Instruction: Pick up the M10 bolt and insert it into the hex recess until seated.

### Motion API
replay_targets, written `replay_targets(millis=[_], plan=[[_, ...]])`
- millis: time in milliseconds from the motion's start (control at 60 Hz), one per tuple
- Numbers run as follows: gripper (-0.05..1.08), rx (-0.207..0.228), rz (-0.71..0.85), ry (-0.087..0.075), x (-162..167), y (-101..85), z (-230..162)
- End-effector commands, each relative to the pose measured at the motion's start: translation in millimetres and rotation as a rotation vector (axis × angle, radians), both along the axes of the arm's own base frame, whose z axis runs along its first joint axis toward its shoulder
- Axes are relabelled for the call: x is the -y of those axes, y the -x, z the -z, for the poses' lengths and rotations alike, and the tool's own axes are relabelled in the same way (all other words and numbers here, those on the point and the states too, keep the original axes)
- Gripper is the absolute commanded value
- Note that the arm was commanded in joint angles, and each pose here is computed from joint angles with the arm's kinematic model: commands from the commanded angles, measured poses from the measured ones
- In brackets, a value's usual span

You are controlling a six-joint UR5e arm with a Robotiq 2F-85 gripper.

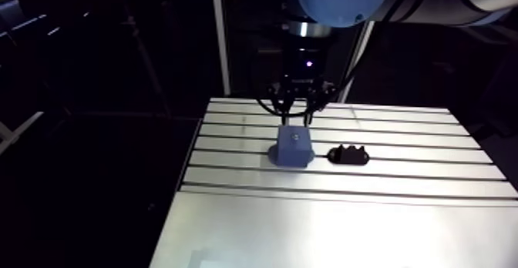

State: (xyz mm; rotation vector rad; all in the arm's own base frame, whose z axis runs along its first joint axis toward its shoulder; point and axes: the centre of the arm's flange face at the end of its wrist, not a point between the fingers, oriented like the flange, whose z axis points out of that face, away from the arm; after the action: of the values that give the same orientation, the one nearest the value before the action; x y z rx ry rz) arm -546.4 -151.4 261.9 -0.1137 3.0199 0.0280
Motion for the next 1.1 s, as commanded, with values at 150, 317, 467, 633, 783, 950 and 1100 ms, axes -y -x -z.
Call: replay_targets(millis=[150,317,467,633,783,950,1100], plan=[[0.00,-0.017,-0.031,-0.004,-4,-1.3,-74],[0.02,-0.038,-0.041,0.001,-4,0.9,-130],[0.01,-0.059,-0.033,0.007,-3,-2.7,-157],[0.01,-0.077,-0.028,0.005,-3,-8.6,-183],[0.01,-0.103,-0.026,0.007,-4,-12.9,-206],[0.01,-0.118,-0.028,0.007,-4,-18.2,-221],[0.01,-0.115,-0.025,0.007,-5,-18.1,-220]])
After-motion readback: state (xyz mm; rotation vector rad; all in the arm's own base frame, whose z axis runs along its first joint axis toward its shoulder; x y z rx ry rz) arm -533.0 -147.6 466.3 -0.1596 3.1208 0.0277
